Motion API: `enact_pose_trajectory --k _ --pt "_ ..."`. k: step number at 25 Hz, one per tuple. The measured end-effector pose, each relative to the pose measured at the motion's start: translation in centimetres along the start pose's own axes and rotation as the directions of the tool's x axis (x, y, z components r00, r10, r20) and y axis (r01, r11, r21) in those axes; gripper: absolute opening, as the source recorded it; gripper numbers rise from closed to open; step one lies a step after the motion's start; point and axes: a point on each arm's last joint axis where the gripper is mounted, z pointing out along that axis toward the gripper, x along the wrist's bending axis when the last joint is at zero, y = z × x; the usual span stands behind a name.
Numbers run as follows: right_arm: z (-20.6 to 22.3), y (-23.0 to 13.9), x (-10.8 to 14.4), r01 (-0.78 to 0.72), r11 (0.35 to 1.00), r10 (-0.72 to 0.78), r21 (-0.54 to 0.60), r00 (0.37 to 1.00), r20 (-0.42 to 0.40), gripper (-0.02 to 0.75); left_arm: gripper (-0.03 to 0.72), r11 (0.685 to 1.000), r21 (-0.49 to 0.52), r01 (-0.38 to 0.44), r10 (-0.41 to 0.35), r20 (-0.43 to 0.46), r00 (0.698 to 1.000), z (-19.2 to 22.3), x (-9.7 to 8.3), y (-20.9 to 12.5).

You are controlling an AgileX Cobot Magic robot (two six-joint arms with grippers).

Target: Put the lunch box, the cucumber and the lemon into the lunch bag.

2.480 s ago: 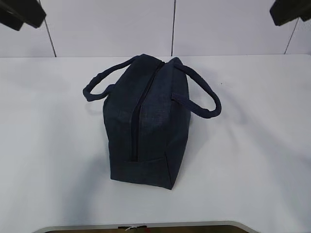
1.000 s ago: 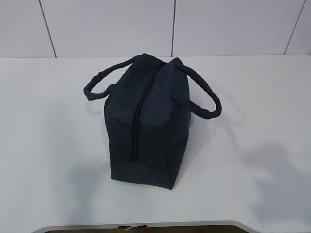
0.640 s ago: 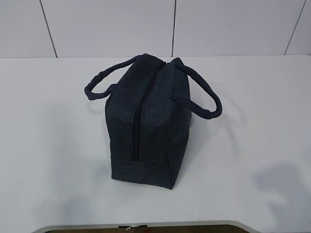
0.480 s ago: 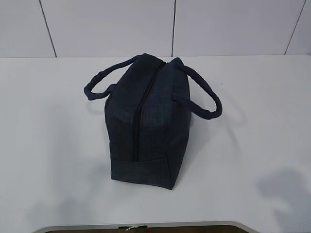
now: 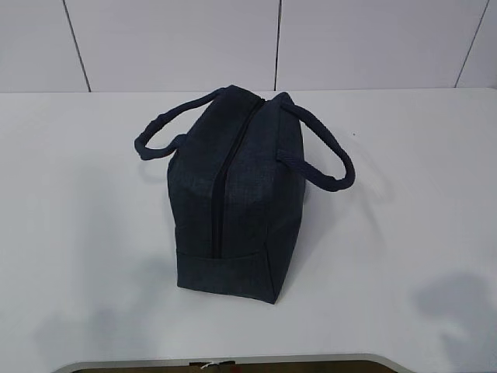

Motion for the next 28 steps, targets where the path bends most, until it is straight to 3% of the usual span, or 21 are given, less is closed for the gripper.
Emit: enact_pose_trajectory --k 6,11,19,28 --pt "-0.3 -0.2 0.0 -0.004 1.000 0.005 -0.028 1.000 0.010 0.374 0.245 1.000 0.002 0.003 -0.003 -0.009 1.000 0.0 0.0 0.0" --pt "-1.3 -1.0 -0.1 -0.040 0.994 0.051 -0.106 0.993 0.105 0.374 0.244 0.999 0.002 0.040 -0.040 -0.069 0.997 0.2 0.0 0.0" --pt "-1.4 -1.1 0.0 -0.125 0.986 0.150 -0.111 0.957 0.250 0.374 0.244 0.995 -0.007 0.095 -0.095 -0.165 0.982 0.3 0.0 0.0" --pt "-1.4 -1.0 0.1 -0.141 0.984 0.167 -0.113 0.947 0.275 0.374 0.244 0.995 -0.008 0.101 -0.101 -0.175 0.979 0.3 0.0 0.1"
